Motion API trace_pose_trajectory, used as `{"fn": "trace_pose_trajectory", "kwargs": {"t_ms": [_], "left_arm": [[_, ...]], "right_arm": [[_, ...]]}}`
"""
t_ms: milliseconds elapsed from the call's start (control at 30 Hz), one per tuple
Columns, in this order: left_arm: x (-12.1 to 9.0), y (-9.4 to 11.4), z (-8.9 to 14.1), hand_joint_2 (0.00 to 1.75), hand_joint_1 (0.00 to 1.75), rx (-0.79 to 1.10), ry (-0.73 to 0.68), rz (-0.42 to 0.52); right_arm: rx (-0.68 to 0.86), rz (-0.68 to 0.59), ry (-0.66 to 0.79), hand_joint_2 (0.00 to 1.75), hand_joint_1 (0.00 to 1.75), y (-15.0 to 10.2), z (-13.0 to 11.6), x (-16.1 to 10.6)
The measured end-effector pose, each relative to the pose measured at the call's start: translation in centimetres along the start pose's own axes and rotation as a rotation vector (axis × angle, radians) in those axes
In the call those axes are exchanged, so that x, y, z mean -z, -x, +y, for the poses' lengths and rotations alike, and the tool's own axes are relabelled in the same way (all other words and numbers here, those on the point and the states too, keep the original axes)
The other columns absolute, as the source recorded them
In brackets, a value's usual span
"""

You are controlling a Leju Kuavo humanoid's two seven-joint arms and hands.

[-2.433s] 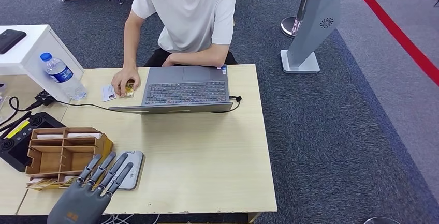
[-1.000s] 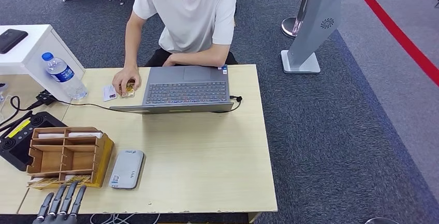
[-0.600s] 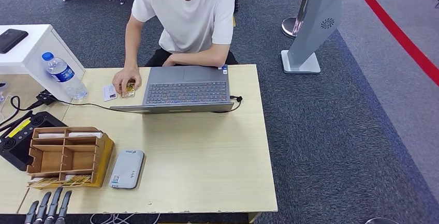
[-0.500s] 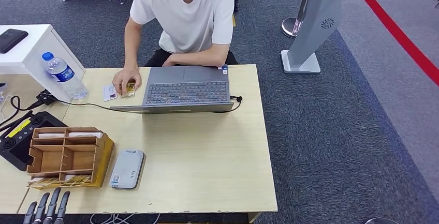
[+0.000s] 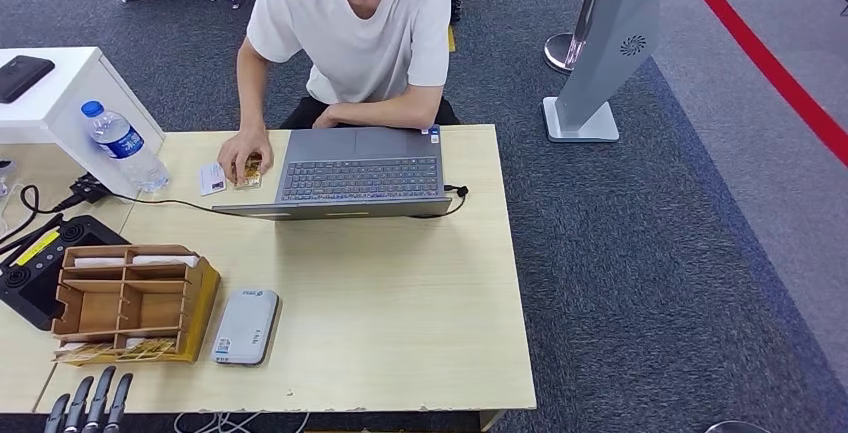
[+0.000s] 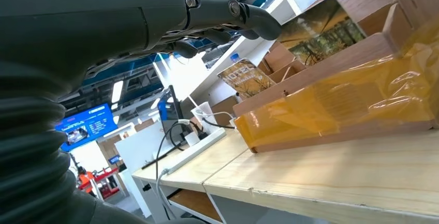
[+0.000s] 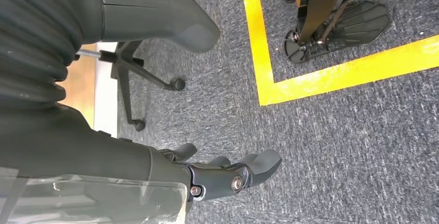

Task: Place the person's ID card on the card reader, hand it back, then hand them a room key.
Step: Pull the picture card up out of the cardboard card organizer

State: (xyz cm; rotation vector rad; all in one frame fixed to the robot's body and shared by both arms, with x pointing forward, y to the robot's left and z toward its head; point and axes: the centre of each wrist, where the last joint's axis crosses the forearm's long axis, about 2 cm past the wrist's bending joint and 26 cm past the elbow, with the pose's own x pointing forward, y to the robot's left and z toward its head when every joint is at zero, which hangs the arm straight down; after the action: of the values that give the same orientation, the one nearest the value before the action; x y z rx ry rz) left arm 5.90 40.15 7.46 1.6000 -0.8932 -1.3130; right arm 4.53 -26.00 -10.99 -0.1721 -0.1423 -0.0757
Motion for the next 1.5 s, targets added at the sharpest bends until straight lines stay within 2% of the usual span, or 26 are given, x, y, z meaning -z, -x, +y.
{"fn": "trace_pose_trajectory", "kwargs": {"t_ms": [200, 467, 633, 1300, 1500], "left_arm": [[0.7, 0.1, 0.0, 1.75, 0.00, 0.006, -0.013, 0.042], [2.1, 0.2, 0.2, 1.75, 0.00, 0.011, -0.053, 0.055], [2.9, 0.2, 0.4, 1.75, 0.00, 0.016, -0.075, 0.041], [3.6, -0.1, 0.6, 1.75, 0.00, 0.018, -0.097, 0.019], [4.6, -1.0, 0.8, 1.75, 0.00, 0.014, -0.109, 0.004]], "right_arm": [[-0.012, -0.003, 0.000, 1.75, 0.00, 0.0, 0.0, 0.0], [-0.021, -0.005, -0.002, 1.75, 0.00, -0.1, 0.0, 0.0], [-0.025, -0.007, -0.002, 1.75, 0.00, -0.2, 0.0, 0.0], [-0.028, -0.008, -0.004, 1.75, 0.00, -0.2, 0.0, 0.0], [-0.030, -0.008, -0.015, 1.75, 0.00, -0.3, 0.0, 0.0]]}}
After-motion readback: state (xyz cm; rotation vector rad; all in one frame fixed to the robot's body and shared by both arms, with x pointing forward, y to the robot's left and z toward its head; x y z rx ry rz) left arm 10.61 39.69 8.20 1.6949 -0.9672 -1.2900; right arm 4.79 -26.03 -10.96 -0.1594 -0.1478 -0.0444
